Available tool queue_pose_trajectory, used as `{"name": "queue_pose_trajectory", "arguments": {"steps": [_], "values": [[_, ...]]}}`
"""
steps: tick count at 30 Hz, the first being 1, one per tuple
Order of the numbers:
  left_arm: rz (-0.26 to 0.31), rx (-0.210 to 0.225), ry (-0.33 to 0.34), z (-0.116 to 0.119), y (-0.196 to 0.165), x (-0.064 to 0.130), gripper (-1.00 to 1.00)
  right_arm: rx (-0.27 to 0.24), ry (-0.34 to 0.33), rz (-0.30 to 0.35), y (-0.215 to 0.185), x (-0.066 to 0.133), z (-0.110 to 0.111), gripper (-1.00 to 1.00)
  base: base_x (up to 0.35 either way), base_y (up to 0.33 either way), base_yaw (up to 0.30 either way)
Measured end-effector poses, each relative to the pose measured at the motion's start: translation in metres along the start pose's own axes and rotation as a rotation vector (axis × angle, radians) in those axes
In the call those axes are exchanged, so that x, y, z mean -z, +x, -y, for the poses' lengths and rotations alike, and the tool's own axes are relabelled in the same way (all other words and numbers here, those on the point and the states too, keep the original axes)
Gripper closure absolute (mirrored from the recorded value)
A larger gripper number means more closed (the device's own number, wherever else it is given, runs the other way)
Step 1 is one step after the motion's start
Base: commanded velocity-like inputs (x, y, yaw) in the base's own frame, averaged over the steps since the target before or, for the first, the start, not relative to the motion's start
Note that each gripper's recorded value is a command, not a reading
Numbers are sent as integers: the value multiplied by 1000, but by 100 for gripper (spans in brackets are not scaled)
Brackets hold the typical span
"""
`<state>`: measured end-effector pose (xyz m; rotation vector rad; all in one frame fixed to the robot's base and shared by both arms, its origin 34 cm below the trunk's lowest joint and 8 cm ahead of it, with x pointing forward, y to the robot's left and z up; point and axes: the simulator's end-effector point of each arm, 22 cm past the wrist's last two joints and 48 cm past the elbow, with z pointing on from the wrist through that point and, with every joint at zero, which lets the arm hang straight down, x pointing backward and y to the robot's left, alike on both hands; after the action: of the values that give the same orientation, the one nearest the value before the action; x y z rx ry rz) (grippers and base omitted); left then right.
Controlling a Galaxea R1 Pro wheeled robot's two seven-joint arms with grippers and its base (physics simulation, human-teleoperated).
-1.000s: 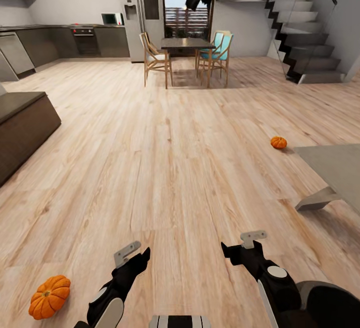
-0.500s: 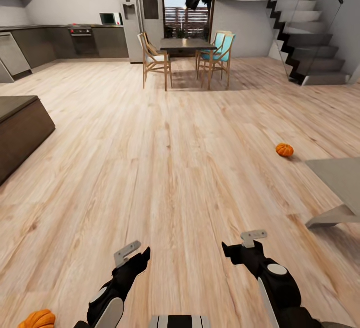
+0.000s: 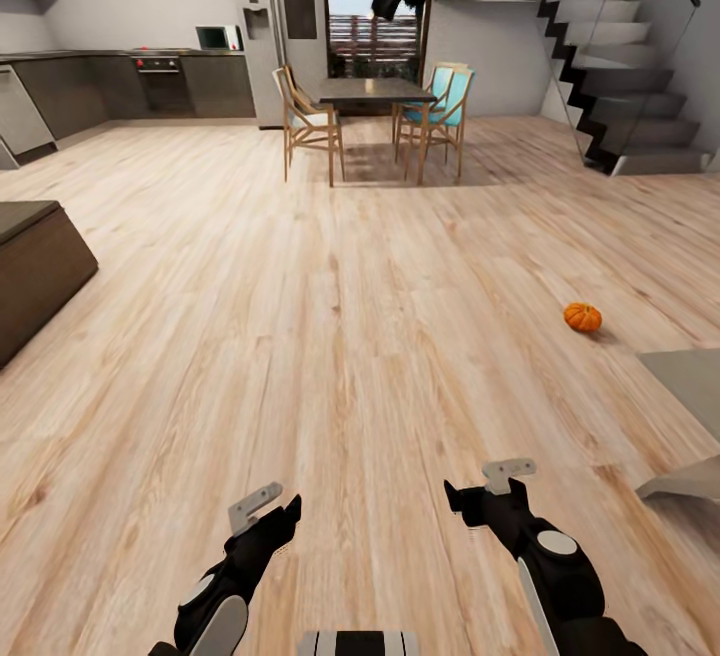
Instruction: Place each of the two pumpkins and all three candles from the living room inside a cabinet in the living room (use any cabinet), then make sure every cabinet is closed, and position the cauldron so it is next to a table in the living room.
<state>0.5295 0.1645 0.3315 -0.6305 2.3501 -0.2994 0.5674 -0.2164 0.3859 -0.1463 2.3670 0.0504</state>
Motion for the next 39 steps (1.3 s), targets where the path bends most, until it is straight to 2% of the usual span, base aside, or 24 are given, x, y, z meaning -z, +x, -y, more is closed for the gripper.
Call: {"name": "queue_pose_trajectory", "arguments": {"steps": [6, 13, 14, 16, 19, 23, 30, 39], "values": [[-1, 0, -8, -3, 0, 0, -100, -4, -1, -11, 2, 0, -2, -100, 322, 0, 0], [-2, 0, -11, -4, 1, 0, -100, 5, -6, 19, -3, 0, -4, -100, 321, 0, 0], [4, 11, -26, -12, -2, -1, -100, 7, -4, 27, -4, 1, -3, -100, 322, 0, 0], [38, 105, -148, -81, -17, 4, -100, 9, 4, 28, -5, 0, 1, -100, 322, 0, 0], [76, 149, -188, -103, -24, 9, -100, 9, 2, 27, -4, 1, 0, -100, 321, 0, 0], [81, 153, -188, -104, -26, 11, -100, 5, 3, 15, -2, 0, 1, -100, 321, 0, 42], [83, 151, -185, -103, -26, 11, -100, 1, 11, -7, 0, 0, 4, -100, 284, 0, 238], [123, 190, -133, -76, -51, 22, -100, 3, 14, 19, -12, 8, 5, -100, 33, 0, 187]]}}
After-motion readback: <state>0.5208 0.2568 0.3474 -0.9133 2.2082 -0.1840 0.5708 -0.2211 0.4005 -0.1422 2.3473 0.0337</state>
